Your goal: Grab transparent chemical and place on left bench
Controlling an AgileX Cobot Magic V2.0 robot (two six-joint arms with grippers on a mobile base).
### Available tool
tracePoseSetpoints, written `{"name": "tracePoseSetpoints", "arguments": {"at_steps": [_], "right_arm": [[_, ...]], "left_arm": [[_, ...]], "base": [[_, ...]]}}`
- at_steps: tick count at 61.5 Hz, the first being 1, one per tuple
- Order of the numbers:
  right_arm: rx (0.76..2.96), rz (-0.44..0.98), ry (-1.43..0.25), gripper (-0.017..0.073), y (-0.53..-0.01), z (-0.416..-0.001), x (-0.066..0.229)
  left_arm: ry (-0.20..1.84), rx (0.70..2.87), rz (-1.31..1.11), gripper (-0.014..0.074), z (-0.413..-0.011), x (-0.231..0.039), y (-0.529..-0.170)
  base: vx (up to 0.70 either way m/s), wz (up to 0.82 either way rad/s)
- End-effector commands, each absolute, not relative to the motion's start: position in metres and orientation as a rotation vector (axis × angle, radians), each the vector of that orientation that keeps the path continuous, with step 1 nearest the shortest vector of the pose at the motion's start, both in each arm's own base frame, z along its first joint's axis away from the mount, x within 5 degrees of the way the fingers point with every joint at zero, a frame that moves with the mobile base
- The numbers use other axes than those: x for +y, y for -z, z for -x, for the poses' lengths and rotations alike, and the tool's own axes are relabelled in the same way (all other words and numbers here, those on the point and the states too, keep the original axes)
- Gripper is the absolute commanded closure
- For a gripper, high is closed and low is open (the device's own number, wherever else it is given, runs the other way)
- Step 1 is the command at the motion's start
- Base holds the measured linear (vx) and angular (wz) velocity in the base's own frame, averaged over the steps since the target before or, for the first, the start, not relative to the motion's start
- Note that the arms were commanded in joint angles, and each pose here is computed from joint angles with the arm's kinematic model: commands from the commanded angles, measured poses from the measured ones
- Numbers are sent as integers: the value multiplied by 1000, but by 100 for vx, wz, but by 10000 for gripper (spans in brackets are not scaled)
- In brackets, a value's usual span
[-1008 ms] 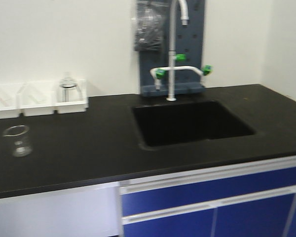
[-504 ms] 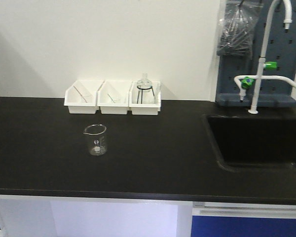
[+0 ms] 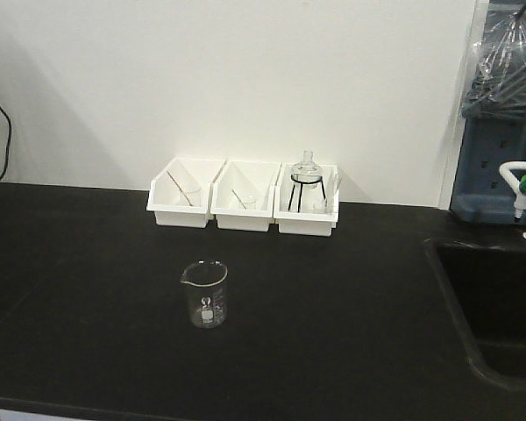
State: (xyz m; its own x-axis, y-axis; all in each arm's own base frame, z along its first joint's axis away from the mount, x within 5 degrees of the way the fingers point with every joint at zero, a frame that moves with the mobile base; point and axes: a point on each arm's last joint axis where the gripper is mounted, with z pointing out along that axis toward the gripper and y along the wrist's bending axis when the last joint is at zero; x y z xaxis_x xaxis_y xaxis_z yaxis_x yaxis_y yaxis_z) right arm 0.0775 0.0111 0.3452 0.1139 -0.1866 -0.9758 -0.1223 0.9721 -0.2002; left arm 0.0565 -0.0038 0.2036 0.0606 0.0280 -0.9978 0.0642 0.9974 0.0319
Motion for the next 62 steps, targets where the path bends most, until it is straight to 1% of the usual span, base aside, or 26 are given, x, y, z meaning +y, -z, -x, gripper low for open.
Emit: {"name": "tracePoseSetpoints", "arguments": {"at_steps": [1, 32, 62], "right_arm": [[1361, 240, 51, 564, -361, -76, 11], [1361, 240, 51, 564, -361, -76, 11], [1357, 240, 51, 564, -361, -76, 11]], "left_arm": [[35, 1429, -64, 597, -55, -4, -206], [35, 1429, -64, 597, -55, -4, -206], [35, 1429, -64, 597, -55, -4, -206]], "base": [[34, 2], [29, 0], [13, 1]]}}
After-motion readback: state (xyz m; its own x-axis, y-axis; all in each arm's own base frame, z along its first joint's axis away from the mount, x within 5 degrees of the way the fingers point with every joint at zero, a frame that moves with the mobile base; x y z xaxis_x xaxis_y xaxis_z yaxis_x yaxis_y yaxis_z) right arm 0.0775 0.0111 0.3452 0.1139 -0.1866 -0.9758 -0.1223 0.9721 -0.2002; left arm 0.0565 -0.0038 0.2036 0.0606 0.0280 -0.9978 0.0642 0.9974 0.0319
